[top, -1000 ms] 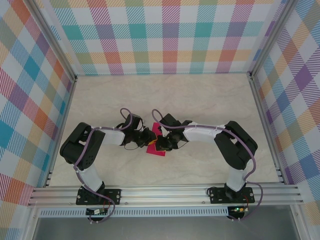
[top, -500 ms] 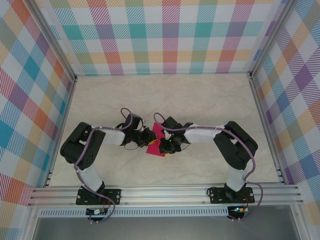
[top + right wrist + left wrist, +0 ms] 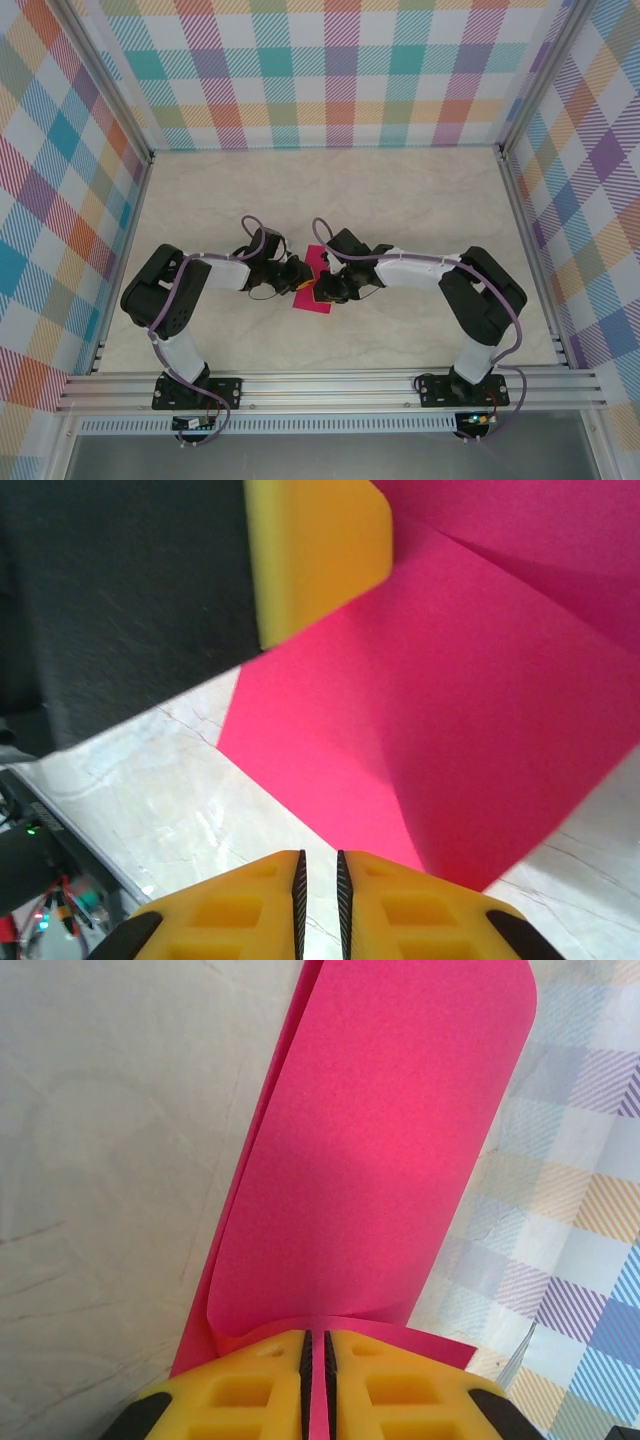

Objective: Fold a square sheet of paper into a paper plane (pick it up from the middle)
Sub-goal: Fold the triangle a second time at the center of the table.

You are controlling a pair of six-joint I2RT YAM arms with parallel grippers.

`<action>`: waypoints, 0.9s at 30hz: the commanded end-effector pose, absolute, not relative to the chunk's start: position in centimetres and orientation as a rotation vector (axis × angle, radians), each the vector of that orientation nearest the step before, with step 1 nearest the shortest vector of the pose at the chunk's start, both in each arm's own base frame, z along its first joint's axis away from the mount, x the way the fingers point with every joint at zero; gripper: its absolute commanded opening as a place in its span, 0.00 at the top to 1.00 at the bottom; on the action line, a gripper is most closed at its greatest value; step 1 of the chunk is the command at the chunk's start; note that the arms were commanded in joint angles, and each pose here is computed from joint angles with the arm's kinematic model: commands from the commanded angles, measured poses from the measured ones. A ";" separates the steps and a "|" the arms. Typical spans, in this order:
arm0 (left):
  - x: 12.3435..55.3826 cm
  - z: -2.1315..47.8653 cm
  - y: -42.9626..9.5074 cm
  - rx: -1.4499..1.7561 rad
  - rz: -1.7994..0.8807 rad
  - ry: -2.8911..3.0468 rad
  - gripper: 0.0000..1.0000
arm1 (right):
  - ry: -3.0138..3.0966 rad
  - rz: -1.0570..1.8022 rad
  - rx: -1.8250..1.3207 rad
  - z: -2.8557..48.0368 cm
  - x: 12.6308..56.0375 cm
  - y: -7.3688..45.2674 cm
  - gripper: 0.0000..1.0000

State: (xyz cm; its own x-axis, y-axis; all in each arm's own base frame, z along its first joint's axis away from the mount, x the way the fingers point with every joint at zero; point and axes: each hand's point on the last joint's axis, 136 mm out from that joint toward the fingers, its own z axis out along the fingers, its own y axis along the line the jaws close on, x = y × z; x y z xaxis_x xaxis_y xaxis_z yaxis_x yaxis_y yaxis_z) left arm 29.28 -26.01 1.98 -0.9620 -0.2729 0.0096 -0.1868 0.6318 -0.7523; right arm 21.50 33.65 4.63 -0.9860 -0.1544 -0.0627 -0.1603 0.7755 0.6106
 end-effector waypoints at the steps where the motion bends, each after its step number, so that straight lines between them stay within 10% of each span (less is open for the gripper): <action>1: 27.2 -2.1 -24.7 -0.439 -1.105 2.866 0.86 | 2.956 1.107 -0.150 4.6 22.4 33.9 0.82; 27: 26.9 -2.7 -24.1 -0.451 -1.056 2.885 0.87 | 2.954 1.324 -0.141 5.5 20.7 33.6 0.82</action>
State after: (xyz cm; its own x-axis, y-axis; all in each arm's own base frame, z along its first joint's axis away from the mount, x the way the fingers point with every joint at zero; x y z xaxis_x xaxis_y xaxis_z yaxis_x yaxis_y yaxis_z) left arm 29.29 -25.95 1.90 -0.9621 -0.2727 0.0058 -0.1847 0.6355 -0.7497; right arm 21.48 32.93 5.11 -0.9952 -0.0954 0.0193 -0.0539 0.7055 0.7066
